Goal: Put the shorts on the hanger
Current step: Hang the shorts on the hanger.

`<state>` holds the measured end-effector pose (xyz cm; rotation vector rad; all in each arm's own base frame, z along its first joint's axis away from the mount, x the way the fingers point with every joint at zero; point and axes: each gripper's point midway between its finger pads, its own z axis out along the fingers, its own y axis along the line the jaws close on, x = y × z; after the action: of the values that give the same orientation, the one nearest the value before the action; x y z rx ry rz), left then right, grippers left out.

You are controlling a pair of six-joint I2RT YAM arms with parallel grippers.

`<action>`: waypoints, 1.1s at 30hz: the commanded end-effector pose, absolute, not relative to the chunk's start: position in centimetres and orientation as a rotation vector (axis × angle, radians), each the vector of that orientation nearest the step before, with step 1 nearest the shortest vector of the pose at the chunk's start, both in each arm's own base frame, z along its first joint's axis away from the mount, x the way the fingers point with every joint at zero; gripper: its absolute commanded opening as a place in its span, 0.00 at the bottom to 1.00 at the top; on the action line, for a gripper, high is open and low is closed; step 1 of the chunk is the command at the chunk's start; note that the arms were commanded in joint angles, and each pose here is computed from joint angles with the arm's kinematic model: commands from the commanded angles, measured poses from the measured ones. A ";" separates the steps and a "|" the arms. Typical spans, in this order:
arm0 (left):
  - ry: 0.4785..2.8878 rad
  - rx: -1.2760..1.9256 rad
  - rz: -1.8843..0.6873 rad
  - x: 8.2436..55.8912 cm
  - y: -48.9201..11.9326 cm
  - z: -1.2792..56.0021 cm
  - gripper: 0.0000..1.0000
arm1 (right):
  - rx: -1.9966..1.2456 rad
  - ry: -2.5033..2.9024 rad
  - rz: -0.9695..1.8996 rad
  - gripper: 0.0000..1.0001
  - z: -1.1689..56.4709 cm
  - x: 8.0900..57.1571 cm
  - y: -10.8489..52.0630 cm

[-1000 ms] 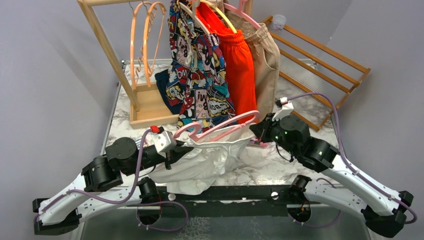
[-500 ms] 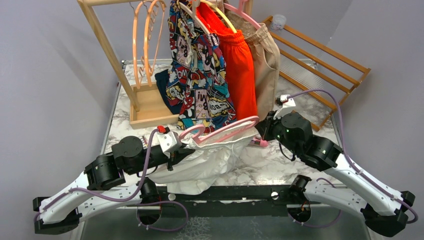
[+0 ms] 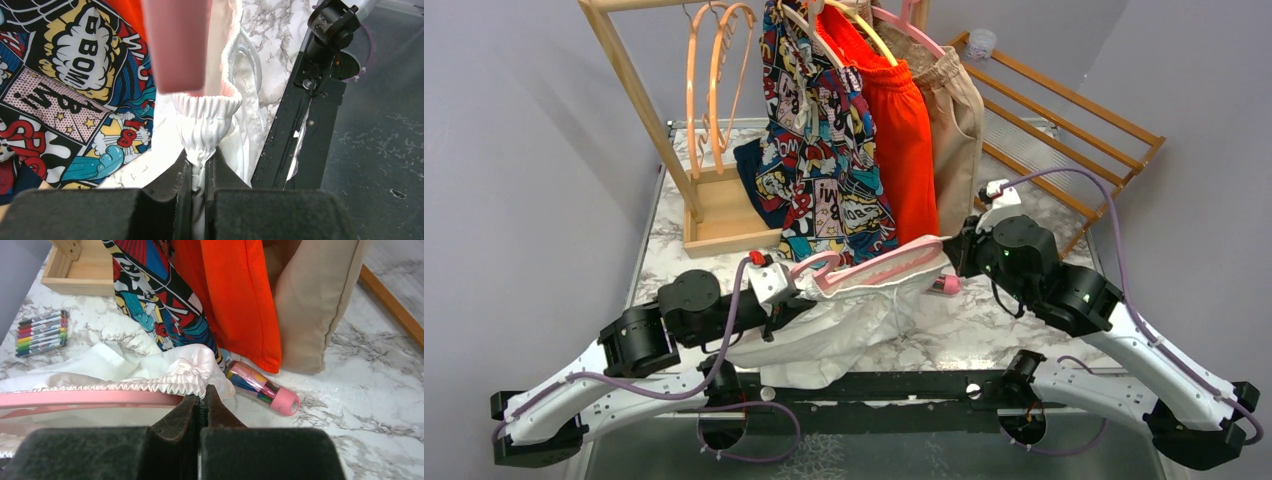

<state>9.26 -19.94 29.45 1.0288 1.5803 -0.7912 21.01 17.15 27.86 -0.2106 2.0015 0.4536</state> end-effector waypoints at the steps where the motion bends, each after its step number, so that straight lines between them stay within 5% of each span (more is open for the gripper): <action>1: 1.587 1.025 -0.775 9.6 -20.1 30.0 0.00 | -0.215 1.980 0.318 0.01 29.3 21.6 14.8; 13: 1.628 1.077 -0.712 11.3 -22.8 27.6 0.00 | -0.406 1.969 0.263 0.01 31.2 21.9 15.6; 25: 1.465 0.933 -0.832 12.7 -26.6 28.1 0.00 | -0.570 1.928 0.695 0.01 35.4 19.1 22.5; 33: 1.508 0.909 -0.863 12.6 -26.7 25.2 0.00 | -0.553 1.948 0.787 0.01 33.3 18.9 24.1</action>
<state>12.27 -26.24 23.19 0.9993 1.5725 -0.8073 19.59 22.48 32.66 -0.5518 1.9883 0.6549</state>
